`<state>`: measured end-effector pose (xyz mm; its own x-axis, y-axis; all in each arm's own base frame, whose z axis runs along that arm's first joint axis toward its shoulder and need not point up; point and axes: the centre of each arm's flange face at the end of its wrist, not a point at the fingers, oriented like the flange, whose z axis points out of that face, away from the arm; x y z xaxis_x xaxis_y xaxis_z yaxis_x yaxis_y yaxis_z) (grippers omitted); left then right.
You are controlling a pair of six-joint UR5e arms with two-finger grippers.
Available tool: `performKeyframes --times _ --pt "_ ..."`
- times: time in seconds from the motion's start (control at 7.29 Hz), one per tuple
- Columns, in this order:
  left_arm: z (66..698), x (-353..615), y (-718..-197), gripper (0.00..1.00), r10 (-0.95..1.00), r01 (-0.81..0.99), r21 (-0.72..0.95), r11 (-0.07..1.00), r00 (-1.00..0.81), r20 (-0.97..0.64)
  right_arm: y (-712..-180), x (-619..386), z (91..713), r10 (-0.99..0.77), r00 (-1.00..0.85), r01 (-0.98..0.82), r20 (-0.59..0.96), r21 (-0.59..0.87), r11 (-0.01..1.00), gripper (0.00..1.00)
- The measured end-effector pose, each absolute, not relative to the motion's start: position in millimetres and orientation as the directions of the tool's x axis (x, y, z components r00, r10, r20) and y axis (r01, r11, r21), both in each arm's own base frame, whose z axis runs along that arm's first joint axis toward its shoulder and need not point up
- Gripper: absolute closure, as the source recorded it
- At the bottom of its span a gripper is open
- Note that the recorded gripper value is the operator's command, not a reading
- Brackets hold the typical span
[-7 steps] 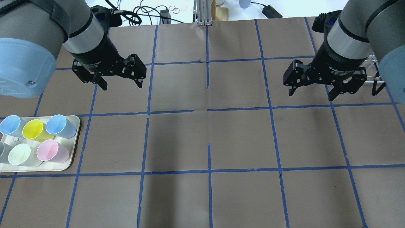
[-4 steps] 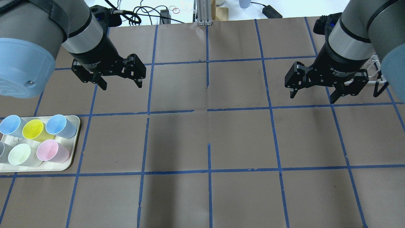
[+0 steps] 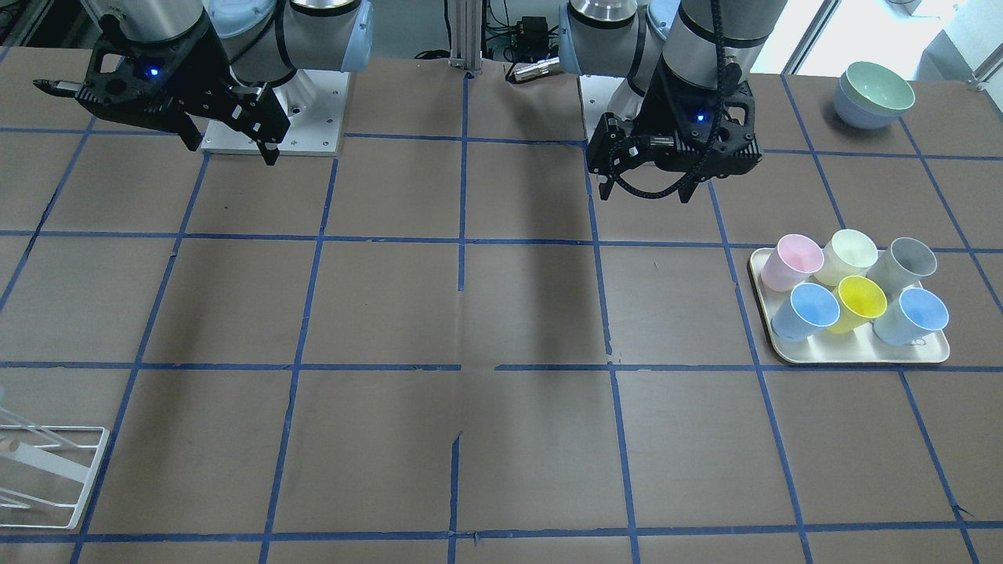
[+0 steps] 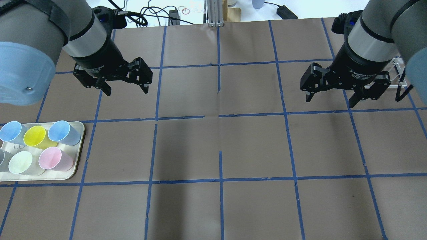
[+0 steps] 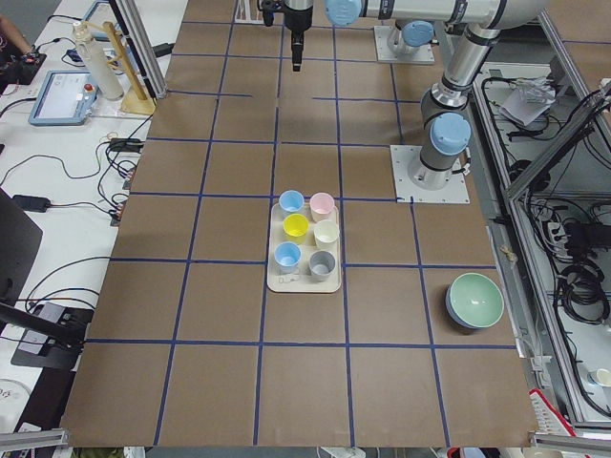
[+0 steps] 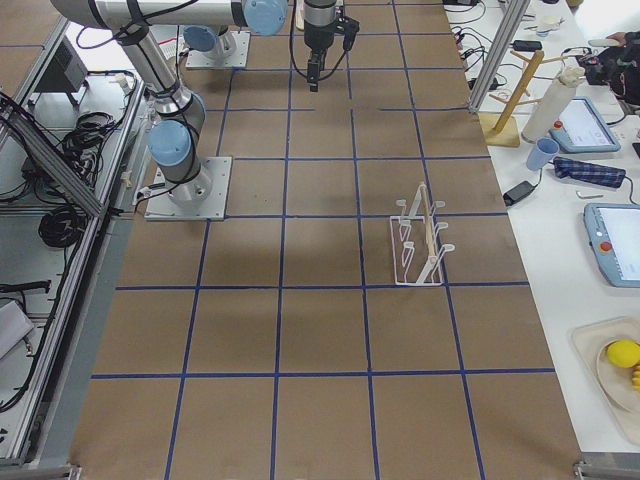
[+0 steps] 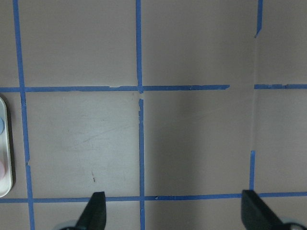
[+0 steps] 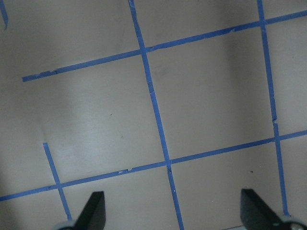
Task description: Transfer IKEA cup to right arm and place on rack
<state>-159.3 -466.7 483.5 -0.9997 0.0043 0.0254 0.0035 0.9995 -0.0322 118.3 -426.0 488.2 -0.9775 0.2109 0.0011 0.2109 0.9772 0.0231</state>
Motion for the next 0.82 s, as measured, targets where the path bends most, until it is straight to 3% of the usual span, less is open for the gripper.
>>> performKeyframes --times 0.82 --pt "487 -35 -479 0.00 0.074 0.074 0.015 0.997 -0.997 0.025 -425 118 490 0.209 -0.978 0.209 0.004 0.015 0.978 0.00"
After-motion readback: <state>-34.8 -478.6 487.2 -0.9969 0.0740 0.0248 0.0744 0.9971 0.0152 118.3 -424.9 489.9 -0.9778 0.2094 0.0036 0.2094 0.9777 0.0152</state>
